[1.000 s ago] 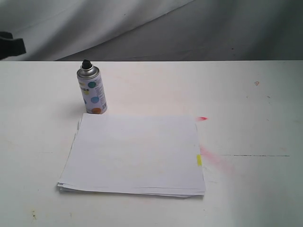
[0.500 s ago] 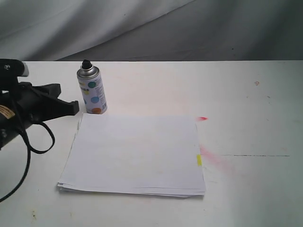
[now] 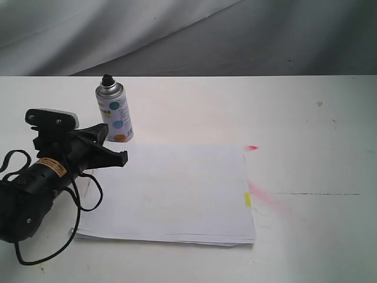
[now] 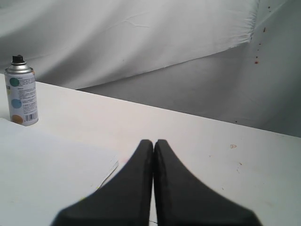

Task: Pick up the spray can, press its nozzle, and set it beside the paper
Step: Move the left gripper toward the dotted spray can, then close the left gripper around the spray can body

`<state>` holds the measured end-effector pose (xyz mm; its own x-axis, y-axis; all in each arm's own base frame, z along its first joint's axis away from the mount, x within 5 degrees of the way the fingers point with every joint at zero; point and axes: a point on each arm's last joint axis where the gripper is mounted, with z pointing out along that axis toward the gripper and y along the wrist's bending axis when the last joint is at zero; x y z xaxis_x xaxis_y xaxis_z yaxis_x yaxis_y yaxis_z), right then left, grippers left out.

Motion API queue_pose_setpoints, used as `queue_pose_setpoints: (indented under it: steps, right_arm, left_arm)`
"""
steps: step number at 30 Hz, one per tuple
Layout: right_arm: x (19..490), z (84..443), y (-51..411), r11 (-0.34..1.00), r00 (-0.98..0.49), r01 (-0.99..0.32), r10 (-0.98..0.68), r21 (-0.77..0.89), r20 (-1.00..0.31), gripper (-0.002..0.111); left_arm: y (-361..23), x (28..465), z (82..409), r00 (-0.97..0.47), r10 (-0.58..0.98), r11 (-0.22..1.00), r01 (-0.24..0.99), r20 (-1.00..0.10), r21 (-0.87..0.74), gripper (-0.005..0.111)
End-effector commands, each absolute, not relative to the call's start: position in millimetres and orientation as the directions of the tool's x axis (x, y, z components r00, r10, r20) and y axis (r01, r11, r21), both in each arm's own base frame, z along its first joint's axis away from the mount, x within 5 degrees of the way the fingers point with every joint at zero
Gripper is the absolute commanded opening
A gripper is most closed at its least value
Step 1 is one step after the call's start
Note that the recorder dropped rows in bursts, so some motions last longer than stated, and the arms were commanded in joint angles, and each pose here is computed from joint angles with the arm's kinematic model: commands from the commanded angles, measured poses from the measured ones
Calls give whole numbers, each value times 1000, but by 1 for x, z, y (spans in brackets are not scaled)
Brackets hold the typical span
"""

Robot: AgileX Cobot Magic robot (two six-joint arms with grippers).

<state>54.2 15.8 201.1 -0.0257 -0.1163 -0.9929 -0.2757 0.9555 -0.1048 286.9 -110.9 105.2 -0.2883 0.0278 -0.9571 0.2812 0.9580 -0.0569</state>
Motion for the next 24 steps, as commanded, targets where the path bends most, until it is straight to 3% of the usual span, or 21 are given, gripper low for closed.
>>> queue_pose_setpoints:
  steps: [1, 4, 7, 14, 16, 19, 24]
  right_arm:
    - [54, 201, 16, 956, -20, -272, -121, -111, -992, 0]
    - [54, 201, 16, 956, -20, -272, -121, -111, -992, 0]
    - [54, 201, 16, 956, -20, -272, -121, -111, -992, 0]
    - [54, 201, 16, 956, -20, -272, -121, -111, -992, 0]
    - [54, 201, 16, 956, -20, -272, -121, -111, -992, 0]
    - [54, 201, 16, 956, -20, -272, -121, -111, -992, 0]
    - [54, 201, 16, 956, -20, -272, -121, -111, -992, 0]
  left_arm:
    - [-117, 290, 110, -218, 9, 947, 316, -976, -62, 0]
    - [-116, 290, 109, -225, 12, 947, 315, -974, -62, 1]
    - [-116, 289, 108, -238, 10, 947, 313, -971, -67, 13]
    - [-117, 289, 108, -248, -14, 946, 309, -969, -93, 81]
    - [-117, 289, 108, -248, -14, 946, 309, -969, -93, 95]
    - [-117, 289, 108, -247, -13, 946, 310, -969, -91, 102]
    - [-117, 289, 108, -246, -10, 947, 310, -969, -89, 102]
